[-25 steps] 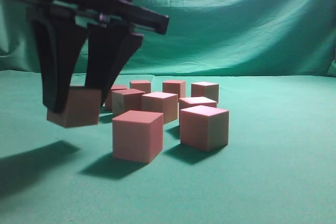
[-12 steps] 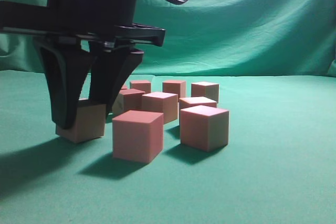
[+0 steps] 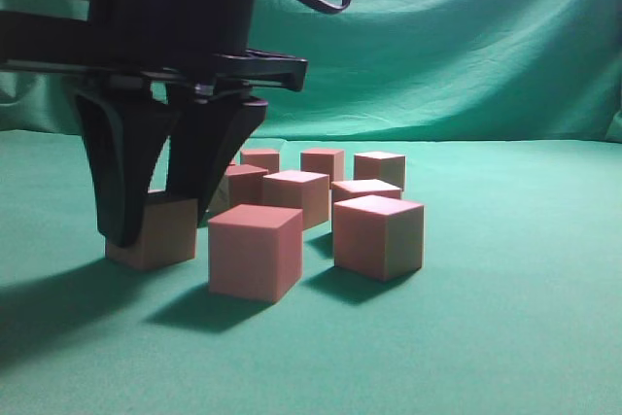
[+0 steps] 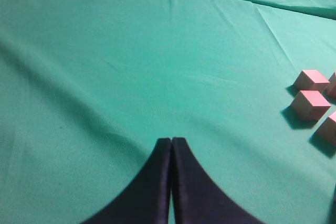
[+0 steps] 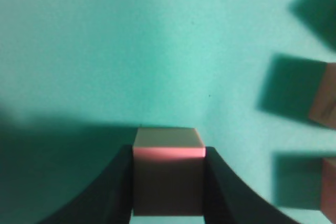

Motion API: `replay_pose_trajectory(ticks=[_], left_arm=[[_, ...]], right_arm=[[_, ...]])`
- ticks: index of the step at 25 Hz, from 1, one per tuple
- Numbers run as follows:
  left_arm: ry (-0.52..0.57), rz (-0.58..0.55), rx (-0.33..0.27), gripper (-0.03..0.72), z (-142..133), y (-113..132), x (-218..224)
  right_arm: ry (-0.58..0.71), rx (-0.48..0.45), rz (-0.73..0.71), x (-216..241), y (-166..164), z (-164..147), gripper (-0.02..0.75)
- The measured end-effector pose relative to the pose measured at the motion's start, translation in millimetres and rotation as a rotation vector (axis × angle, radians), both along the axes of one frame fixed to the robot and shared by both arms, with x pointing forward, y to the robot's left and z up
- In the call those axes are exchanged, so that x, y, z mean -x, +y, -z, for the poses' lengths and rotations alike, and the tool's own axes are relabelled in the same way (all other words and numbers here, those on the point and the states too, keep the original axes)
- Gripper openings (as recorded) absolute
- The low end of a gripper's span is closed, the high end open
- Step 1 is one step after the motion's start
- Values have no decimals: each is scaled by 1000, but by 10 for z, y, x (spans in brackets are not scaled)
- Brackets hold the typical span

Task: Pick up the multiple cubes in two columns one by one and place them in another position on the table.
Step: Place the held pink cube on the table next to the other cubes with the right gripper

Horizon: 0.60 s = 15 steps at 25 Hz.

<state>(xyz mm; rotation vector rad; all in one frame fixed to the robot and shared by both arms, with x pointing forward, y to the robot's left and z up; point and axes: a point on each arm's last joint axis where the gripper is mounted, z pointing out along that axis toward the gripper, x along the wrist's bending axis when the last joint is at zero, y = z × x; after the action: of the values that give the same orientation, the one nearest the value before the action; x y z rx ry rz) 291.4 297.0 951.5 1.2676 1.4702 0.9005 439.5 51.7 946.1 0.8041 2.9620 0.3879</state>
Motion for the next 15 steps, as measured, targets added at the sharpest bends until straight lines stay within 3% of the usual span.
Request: replay_pose_trajectory(ticks=[4, 11, 15], left_arm=[[0, 0, 0, 0, 0, 0, 0], [0, 0, 0, 0, 0, 0, 0], [0, 0, 0, 0, 0, 0, 0]], right_arm=[[10, 0, 5, 3, 9, 19, 270], [16, 8, -25, -6, 38, -32, 587], [-26, -16, -51, -81, 138, -278, 587]])
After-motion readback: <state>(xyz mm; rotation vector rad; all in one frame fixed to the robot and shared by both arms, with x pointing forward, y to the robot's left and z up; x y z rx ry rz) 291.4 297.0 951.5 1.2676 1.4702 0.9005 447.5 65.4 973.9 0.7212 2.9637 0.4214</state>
